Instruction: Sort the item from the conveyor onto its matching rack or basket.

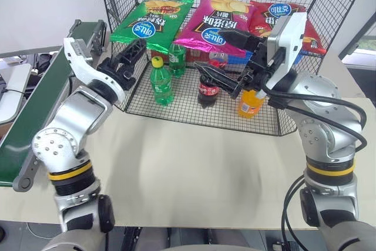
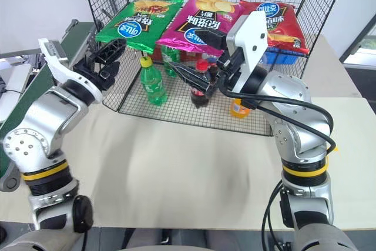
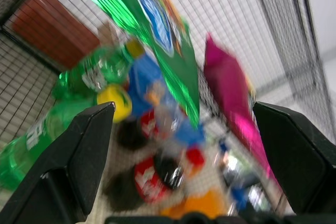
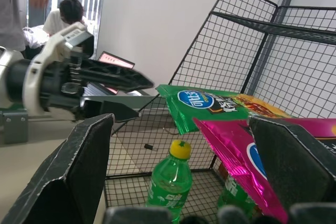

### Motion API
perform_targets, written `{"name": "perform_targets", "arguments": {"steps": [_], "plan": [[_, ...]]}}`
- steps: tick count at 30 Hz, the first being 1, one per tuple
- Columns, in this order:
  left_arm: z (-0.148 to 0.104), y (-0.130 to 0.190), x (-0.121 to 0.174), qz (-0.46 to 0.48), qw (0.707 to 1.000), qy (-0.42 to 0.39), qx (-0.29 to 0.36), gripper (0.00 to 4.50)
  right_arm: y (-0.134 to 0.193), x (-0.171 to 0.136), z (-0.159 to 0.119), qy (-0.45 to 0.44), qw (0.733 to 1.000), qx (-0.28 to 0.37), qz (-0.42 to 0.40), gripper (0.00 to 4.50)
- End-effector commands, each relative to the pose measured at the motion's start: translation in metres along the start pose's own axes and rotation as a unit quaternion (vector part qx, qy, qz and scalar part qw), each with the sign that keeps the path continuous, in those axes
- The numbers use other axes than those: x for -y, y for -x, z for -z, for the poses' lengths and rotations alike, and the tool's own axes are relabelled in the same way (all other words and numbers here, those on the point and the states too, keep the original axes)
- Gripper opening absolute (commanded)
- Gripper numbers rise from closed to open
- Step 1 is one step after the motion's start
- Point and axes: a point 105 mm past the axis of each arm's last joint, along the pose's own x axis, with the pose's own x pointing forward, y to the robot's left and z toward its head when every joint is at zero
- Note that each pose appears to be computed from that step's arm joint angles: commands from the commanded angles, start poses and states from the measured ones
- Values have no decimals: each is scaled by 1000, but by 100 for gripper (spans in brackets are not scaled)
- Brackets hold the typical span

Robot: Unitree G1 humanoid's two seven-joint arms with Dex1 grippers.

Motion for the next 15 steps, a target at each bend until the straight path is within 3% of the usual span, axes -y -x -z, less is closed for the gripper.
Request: {"name": "perform_targets", "arguments": {"steps": [1, 9, 15], "plan": [[-11, 22, 23, 75, 986, -144, -48, 447, 6, 3, -13, 28, 999, 18, 3, 450], [-36, 53, -7, 44, 899, -420, -119, 447, 22, 13, -11, 40, 999, -6, 4, 450], [-46, 55, -13, 52, 890, -442, -96, 447, 30, 21, -10, 49, 998, -19, 22, 450]]}}
